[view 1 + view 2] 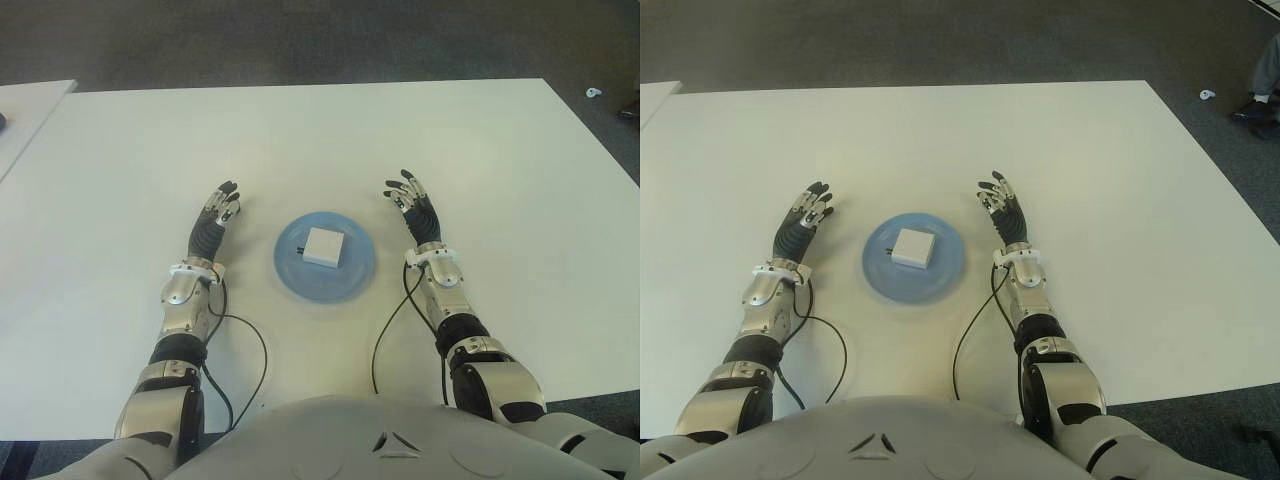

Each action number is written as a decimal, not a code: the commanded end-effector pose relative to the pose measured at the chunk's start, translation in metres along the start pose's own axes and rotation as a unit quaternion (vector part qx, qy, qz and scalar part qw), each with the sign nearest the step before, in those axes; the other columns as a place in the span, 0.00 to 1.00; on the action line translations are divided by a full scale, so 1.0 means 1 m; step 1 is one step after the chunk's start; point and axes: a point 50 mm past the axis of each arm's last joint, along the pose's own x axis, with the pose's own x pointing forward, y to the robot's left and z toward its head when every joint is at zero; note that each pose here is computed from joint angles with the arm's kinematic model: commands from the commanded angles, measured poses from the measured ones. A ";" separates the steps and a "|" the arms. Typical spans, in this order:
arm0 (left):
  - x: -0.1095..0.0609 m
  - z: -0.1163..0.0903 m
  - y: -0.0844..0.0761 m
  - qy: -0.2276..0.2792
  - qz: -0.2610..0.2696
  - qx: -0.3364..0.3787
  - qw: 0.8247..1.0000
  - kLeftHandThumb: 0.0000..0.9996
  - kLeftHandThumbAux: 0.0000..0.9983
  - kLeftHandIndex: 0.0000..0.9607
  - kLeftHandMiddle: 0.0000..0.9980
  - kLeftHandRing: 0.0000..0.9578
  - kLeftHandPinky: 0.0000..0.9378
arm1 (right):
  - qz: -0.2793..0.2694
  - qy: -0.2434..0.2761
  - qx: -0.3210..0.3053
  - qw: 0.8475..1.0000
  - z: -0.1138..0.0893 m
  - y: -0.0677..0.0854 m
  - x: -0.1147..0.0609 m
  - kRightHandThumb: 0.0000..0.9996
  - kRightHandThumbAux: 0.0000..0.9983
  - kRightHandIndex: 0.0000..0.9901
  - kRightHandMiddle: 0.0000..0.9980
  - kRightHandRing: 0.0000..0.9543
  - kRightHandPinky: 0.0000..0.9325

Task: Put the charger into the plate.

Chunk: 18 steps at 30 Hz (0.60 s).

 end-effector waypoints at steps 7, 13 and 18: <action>-0.008 -0.024 -0.012 0.056 -0.020 -0.011 0.998 0.00 0.43 0.00 0.00 0.00 0.00 | -0.046 0.099 -0.006 0.994 -0.041 -0.019 -0.036 0.05 0.52 0.00 0.25 0.28 0.19; -0.006 -0.025 -0.014 0.051 -0.030 -0.005 0.998 0.00 0.43 0.00 0.00 0.00 0.00 | -0.061 0.100 -0.010 0.993 -0.041 -0.027 -0.036 0.05 0.56 0.00 0.22 0.26 0.18; -0.005 -0.025 -0.015 0.050 -0.033 -0.004 0.998 0.00 0.43 0.00 0.00 0.00 0.00 | -0.065 0.099 -0.006 0.993 -0.041 -0.029 -0.036 0.06 0.58 0.00 0.18 0.23 0.17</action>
